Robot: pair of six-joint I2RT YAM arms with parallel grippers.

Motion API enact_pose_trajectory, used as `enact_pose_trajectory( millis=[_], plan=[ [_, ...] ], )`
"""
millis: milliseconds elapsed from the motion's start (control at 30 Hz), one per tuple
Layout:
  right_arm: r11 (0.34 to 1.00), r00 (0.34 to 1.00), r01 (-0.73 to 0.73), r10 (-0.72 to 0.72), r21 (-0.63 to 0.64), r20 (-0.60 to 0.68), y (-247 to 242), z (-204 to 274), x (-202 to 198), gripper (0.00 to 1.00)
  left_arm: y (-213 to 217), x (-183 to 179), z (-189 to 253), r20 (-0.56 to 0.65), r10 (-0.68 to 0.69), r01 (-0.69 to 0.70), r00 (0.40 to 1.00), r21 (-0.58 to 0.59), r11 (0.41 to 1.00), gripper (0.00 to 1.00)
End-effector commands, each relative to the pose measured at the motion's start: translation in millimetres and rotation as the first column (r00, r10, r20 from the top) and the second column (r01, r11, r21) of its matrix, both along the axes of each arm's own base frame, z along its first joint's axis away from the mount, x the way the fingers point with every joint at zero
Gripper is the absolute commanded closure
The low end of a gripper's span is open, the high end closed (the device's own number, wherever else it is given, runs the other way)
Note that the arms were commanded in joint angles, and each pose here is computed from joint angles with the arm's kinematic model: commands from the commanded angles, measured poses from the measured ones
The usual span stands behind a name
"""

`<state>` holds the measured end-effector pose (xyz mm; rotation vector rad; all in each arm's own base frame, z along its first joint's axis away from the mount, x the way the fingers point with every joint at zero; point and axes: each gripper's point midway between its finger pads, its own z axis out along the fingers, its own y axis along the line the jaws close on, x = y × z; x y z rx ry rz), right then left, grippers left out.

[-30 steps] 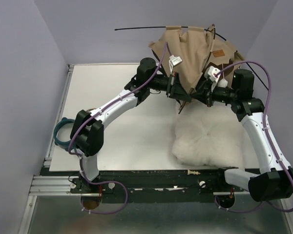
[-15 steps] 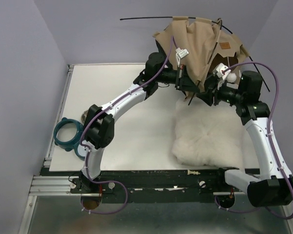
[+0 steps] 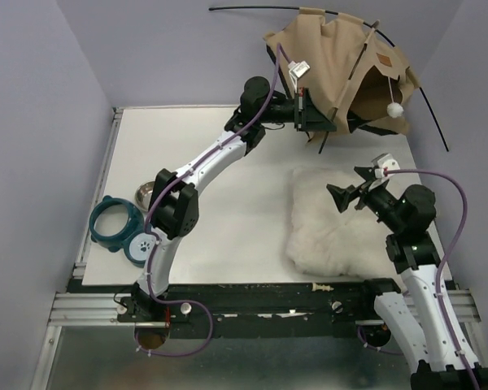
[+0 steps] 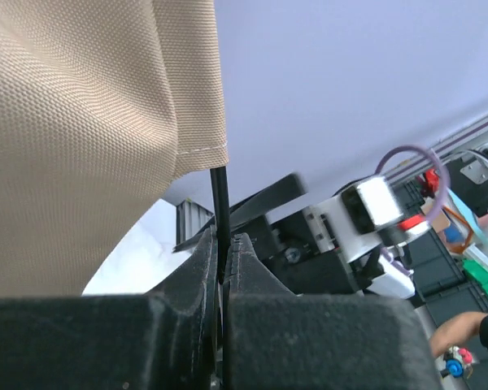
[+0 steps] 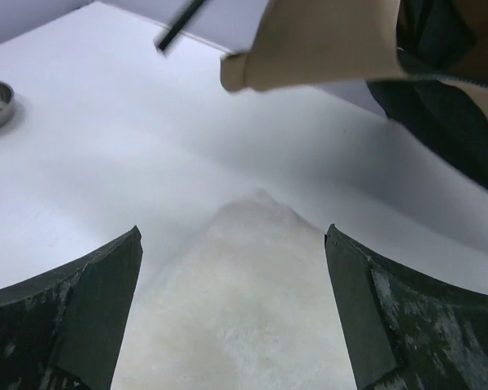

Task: Set up the pet tent

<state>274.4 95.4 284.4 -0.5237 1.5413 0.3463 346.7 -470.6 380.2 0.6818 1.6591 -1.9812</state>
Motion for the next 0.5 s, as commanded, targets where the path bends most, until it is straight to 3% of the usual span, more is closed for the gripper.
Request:
enact_pose_trajectory(
  millis=[0, 100, 300, 467],
  plan=[
    [0.997, 0.995, 0.080, -0.081, 0.016, 0.054, -10.8, -11.9, 11.8, 0.00, 9.2, 33.4, 18.1, 0.028, 0.114, -0.112, 0.993, -0.063, 0.992, 1.00],
    [1.000, 0.998, -0.010, 0.009, 0.020, 0.062, 4.0, -14.8, 13.0, 0.02, 9.7, 30.3, 23.2, 0.038, 0.106, -0.103, 0.994, -0.072, 0.992, 1.00],
    [0.996, 0.975, -0.072, 0.058, 0.058, 0.215, 15.9, -4.4, 42.8, 0.04, 8.6, 28.0, 27.2, 0.053, 0.090, -0.085, 0.995, -0.076, 0.993, 1.00],
    [0.984, 0.977, -0.117, 0.090, 0.133, 0.193, 27.8, -12.0, 74.7, 0.01, 7.4, 30.1, 23.3, 0.047, 0.092, -0.089, 0.995, -0.072, 0.993, 1.00]
  ],
)
